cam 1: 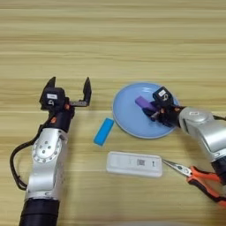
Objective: Move the objects on the table
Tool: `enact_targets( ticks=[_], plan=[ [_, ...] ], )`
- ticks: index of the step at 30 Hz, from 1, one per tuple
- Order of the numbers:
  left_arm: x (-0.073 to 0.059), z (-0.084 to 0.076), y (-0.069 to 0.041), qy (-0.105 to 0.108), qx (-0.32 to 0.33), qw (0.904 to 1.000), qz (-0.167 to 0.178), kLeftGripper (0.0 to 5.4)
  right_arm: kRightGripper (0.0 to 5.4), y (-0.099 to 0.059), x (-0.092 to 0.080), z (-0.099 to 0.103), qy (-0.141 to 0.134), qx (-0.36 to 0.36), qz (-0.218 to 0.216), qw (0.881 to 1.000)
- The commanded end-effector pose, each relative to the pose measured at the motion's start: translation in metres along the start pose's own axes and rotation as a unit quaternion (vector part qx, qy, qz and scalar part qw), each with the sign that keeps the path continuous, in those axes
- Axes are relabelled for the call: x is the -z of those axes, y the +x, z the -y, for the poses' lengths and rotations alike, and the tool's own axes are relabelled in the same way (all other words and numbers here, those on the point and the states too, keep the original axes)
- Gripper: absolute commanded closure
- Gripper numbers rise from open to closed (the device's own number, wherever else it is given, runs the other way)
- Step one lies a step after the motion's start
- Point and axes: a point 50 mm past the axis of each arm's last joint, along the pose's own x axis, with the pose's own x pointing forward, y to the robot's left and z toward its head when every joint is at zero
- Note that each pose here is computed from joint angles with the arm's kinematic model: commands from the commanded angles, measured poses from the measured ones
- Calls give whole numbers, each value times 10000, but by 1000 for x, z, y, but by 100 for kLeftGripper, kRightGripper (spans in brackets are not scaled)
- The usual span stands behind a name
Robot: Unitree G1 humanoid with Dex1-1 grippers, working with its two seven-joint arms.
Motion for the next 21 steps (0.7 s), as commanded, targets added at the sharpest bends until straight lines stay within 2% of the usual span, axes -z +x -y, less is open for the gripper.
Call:
enact_targets(
  ticks=[1,10,18,21],
  plan=[
    [-2,2,1,-8,14,10000,68,0,399,-9,-12,4,-59,90,224,9997],
    [-1,0,-1,14,-3,10000,49,0,399,-38,-31,11,-163,264,740,9968],
    [-1,-1,0,28,9,10000,45,0,399,-80,-36,22,-284,270,978,9944],
    [-1,-1,0,45,11,10000,52,0,399,-103,-35,30,-407,340,1010,9935]
  ],
)
